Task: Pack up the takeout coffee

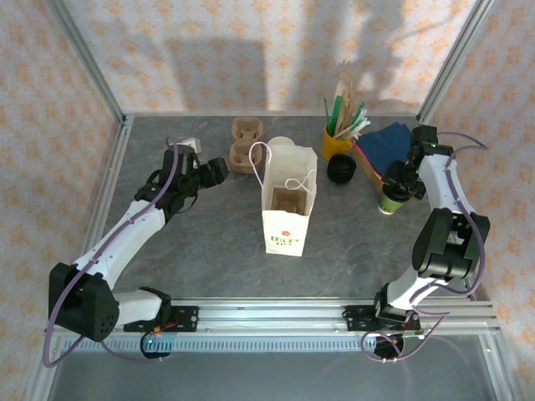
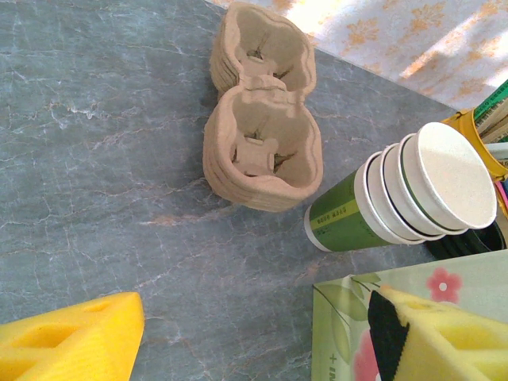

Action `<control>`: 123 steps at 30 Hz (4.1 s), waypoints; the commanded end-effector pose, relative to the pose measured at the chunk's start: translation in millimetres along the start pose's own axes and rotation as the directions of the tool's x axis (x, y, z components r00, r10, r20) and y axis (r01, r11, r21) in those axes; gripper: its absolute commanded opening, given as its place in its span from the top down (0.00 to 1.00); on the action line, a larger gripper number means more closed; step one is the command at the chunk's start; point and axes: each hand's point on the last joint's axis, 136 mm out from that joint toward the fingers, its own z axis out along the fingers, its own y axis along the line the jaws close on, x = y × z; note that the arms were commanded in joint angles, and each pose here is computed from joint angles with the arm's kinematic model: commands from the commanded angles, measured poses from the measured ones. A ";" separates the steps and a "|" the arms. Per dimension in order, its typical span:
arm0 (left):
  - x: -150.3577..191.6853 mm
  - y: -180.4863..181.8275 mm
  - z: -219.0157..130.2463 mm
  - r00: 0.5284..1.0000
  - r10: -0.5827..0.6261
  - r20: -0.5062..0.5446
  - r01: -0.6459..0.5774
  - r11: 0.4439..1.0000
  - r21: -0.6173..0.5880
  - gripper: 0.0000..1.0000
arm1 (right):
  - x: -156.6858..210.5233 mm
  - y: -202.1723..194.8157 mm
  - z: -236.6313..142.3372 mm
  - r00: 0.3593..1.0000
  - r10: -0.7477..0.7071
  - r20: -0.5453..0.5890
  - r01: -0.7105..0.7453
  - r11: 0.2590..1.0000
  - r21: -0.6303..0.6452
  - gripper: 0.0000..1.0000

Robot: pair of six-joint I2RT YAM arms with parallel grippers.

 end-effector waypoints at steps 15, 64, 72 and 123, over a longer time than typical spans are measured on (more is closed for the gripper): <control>-10.0 -2.9 -1.2 1.000 -0.003 0.027 0.002 1.000 0.011 0.28 | 39.1 8.3 26.3 0.983 -0.031 -0.180 0.035 0.999 0.018 0.22; -6.4 2.0 -4.2 1.000 0.012 0.025 -0.012 1.000 -0.004 0.28 | 119.6 134.7 1.8 0.894 -0.387 -0.227 0.372 0.922 -0.107 0.19; -5.2 3.3 -2.7 1.000 0.013 0.021 -0.013 1.000 -0.009 0.29 | 124.8 136.6 6.5 0.876 -0.400 -0.268 0.381 0.916 -0.125 0.21; 41.2 -3.1 -3.1 0.996 0.091 -0.009 -0.091 0.996 -0.024 0.32 | 120.5 150.6 -82.8 0.900 -0.434 -0.041 0.415 0.883 -0.220 0.37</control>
